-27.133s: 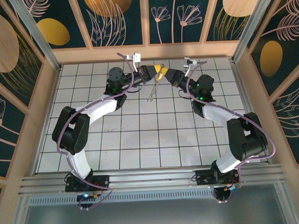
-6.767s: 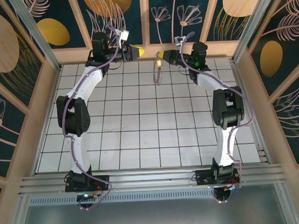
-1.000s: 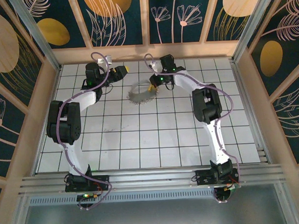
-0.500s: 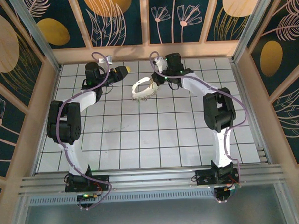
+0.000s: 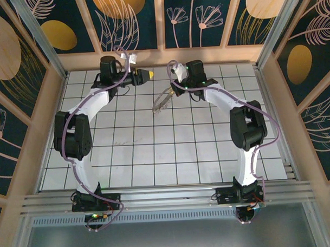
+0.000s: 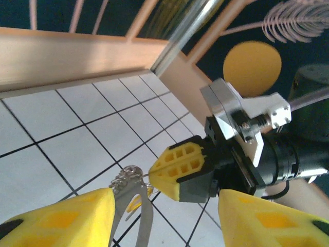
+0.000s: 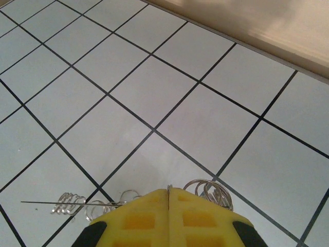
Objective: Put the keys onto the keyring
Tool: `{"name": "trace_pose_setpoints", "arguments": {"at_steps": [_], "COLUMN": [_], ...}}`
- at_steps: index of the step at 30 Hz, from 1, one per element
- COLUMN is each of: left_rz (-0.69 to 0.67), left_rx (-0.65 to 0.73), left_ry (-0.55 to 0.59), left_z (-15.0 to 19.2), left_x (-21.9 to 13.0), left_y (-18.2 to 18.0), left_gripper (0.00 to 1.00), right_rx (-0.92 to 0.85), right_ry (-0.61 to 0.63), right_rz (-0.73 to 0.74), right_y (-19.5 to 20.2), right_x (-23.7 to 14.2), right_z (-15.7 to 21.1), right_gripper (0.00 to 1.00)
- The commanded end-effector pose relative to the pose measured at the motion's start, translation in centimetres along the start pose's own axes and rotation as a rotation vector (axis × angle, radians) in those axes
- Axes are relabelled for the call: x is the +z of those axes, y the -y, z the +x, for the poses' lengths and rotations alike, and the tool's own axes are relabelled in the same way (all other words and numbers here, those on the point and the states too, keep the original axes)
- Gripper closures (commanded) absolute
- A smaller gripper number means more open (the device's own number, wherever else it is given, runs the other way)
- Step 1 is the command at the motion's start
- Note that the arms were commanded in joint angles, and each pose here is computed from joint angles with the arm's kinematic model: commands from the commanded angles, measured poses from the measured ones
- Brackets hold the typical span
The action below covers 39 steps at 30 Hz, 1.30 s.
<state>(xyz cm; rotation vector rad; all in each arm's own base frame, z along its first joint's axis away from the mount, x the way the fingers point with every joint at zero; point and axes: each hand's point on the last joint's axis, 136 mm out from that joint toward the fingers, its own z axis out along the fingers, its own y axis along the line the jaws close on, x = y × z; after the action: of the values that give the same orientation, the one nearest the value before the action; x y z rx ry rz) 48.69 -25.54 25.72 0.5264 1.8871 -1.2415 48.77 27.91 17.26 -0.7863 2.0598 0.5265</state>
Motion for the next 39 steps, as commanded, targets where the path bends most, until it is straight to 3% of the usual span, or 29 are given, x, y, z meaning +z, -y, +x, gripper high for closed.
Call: {"name": "trace_pose_setpoints", "arguments": {"at_steps": [1,7,26,34,39], "left_rz": [-0.017,-0.017,0.193,0.268,0.307], "left_rx": [0.062,0.059,0.136,0.171,0.197], "left_ry": [-0.123,-0.117,-0.023,-0.015,-0.015], "left_z": [3.0,3.6,0.7,0.3,0.3], "left_x": [1.6,2.1,1.6,3.0,3.8], "left_y": [0.0,0.6,7.8,10.5,12.1], "left_gripper": [0.44,0.44,0.44,0.46,0.53], "right_rx": [-0.066,-0.051,-0.005,0.022,0.045], "right_ry": [0.097,0.159,0.444,0.494,0.497], "right_rz": [0.019,-0.005,-0.229,-0.299,-0.33], "right_y": [-0.6,-1.6,-5.1,-5.5,-5.4], "right_x": [-2.7,-4.8,-15.3,-17.0,-17.1], "right_z": [-3.4,-4.4,-7.0,-6.9,-6.6], "right_gripper": [1.0,1.0,1.0,1.0,1.0]}}
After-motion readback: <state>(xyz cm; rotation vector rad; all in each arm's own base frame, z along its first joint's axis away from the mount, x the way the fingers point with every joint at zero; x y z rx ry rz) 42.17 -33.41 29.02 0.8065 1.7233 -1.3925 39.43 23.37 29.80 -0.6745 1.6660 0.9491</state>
